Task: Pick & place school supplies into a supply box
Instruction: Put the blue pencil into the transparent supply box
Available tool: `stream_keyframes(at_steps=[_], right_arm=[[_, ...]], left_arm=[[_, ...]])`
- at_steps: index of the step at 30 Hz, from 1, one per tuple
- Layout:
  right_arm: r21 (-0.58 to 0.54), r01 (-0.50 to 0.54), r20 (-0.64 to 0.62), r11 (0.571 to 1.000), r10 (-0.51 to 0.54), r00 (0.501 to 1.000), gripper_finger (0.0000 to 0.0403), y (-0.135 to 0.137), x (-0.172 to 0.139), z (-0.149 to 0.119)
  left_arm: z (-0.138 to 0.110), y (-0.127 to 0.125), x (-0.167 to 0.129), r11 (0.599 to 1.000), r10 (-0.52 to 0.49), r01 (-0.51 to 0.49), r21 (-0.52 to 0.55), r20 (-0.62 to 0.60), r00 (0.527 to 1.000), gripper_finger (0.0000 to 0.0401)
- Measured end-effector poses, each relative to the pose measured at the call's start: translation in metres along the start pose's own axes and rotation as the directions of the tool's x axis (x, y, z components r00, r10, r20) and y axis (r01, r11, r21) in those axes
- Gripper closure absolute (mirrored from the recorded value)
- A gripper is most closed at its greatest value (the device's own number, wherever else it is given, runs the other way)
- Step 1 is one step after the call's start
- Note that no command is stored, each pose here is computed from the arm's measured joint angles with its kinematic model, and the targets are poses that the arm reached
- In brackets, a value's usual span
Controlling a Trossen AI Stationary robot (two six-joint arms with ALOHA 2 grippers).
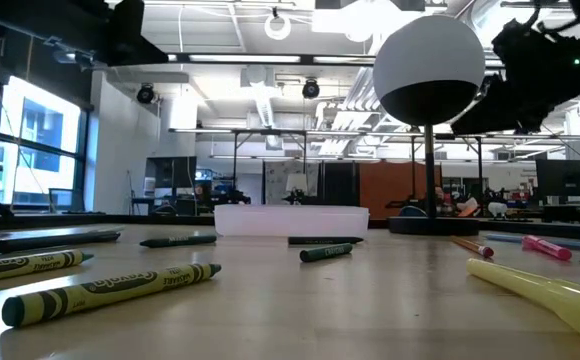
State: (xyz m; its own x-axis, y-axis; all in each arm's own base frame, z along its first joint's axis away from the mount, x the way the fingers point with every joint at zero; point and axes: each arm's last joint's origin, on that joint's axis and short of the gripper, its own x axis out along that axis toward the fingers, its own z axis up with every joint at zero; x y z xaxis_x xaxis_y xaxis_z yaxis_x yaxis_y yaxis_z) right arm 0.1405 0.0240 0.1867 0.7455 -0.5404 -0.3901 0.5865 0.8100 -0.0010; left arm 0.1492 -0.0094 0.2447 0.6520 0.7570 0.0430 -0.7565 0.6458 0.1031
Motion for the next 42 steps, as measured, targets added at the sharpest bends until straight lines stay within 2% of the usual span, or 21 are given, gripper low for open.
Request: stream_keyframes(at_steps=[2,4,8,10,14,20,26,32,42], right_arm=[[0.024,0.032,-0.061,0.999,-0.031,0.998,0.0295,0.002,-0.001,0.007],[0.095,0.091,-0.103,0.991,-0.081,0.991,0.0295,0.003,-0.001,0.013],[0.197,0.219,-0.201,0.956,-0.18,0.963,0.0295,0.003,0.003,0.013],[0.246,0.253,-0.283,0.936,-0.18,0.942,0.0295,0.003,0.007,0.007],[0.328,0.294,-0.47,0.898,-0.115,0.875,0.0295,0.009,0.017,-0.011],[0.269,0.379,-0.481,0.885,-0.217,0.849,0.0295,0.011,0.027,-0.022],[0.25,0.462,-0.522,0.851,-0.284,0.805,0.0295,0.009,0.037,-0.03],[0.22,0.53,-0.59,0.819,-0.321,0.741,0.0295,0.008,0.047,-0.041],[0.158,0.595,-0.622,0.788,-0.389,0.68,0.0295,0.008,0.061,-0.056]], left_arm=[[0.0,0.0,0.0,1.0,0.0,0.0,0.004,-0.002,1.0,0.0354],[0.0,0.0,0.0,1.0,0.0,0.0,0.003,-0.002,1.0,0.0354],[0.0,0.0,0.0,1.0,0.0,0.0,0.003,-0.002,1.0,0.0354],[0.0,0.0,0.0,1.0,0.0,0.0,0.003,-0.002,1.0,0.0354],[0.0,0.0,0.0,1.0,0.0,0.0,0.003,-0.002,1.0,0.0354],[0.0,0.0,0.0,1.0,-0.001,0.001,0.003,-0.001,1.0,0.0354],[0.0,0.0,0.0,1.0,-0.003,0.003,0.003,-0.001,1.0,0.0354],[-0.001,0.0,0.0,1.0,-0.003,0.003,0.006,-0.003,1.0,0.0354],[-0.001,0.0,0.0,1.0,-0.003,0.003,0.009,-0.004,1.0,0.0354]])
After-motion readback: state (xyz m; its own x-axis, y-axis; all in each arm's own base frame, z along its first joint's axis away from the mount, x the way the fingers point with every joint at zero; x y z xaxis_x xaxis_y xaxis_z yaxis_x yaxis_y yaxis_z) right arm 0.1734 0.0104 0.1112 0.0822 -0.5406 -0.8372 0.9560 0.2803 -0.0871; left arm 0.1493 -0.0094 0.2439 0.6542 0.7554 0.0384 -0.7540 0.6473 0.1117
